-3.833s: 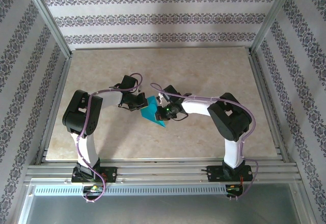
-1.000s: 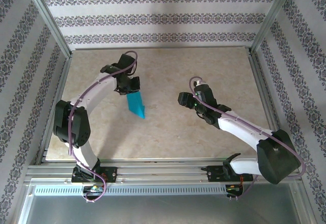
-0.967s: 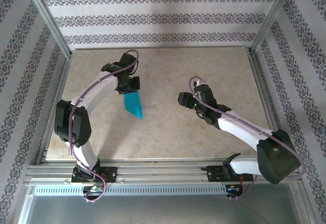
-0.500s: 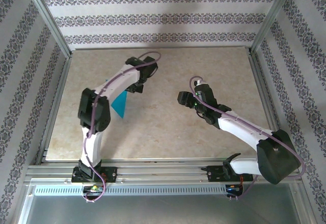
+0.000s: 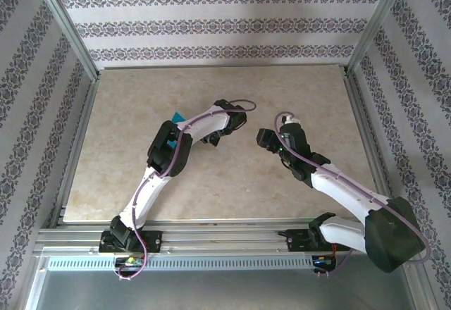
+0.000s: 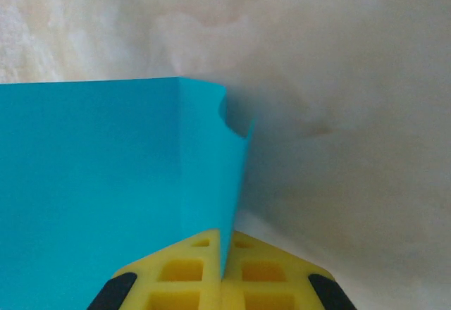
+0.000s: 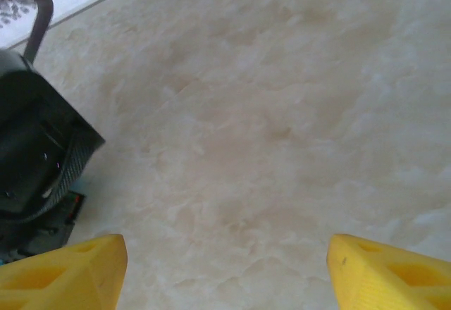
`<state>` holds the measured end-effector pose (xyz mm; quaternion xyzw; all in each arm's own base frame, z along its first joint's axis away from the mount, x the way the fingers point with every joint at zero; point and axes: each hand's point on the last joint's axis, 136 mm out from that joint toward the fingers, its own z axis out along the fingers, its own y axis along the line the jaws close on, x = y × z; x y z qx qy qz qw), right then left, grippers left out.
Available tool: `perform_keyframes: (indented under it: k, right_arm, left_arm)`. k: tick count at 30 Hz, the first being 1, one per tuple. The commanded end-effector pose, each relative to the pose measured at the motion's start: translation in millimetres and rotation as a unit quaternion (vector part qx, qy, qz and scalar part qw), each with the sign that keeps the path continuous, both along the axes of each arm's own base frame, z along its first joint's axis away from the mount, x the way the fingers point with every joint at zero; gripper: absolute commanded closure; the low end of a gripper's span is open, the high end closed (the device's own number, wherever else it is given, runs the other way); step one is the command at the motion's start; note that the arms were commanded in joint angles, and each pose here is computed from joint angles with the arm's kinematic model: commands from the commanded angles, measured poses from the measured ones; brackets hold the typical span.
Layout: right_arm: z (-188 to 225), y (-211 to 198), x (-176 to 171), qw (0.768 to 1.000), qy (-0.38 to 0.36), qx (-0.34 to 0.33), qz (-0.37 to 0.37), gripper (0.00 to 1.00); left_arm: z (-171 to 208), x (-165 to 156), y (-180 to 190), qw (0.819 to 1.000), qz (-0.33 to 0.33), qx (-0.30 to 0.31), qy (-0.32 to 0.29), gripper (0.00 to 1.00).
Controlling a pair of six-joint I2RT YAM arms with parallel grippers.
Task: Fold a paper plane with a square sheet of paper (pick it up from the middle)
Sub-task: Turn over the paper at the center of the table.
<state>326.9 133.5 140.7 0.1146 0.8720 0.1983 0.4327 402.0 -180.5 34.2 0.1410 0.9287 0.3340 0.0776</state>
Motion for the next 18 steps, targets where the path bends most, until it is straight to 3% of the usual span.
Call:
perform_keyframes:
  k: [1,9,18]
  right_arm:
    - [-7,-15,-4,1.0,0.008,-0.005,-0.029,0.25]
    - [-11,-14,-3,0.999,0.017,0.003,-0.031,0.25]
    - [-12,-10,1,0.999,0.022,0.011,-0.028,0.26]
  left_arm:
    - [1,-5,-10,1.0,-0.007,0.006,0.005,0.95]
    - [-8,-10,-25,0.999,0.001,-0.036,0.014,0.84]
    - [-5,-16,-64,0.984,0.012,-0.175,0.024,0.68]
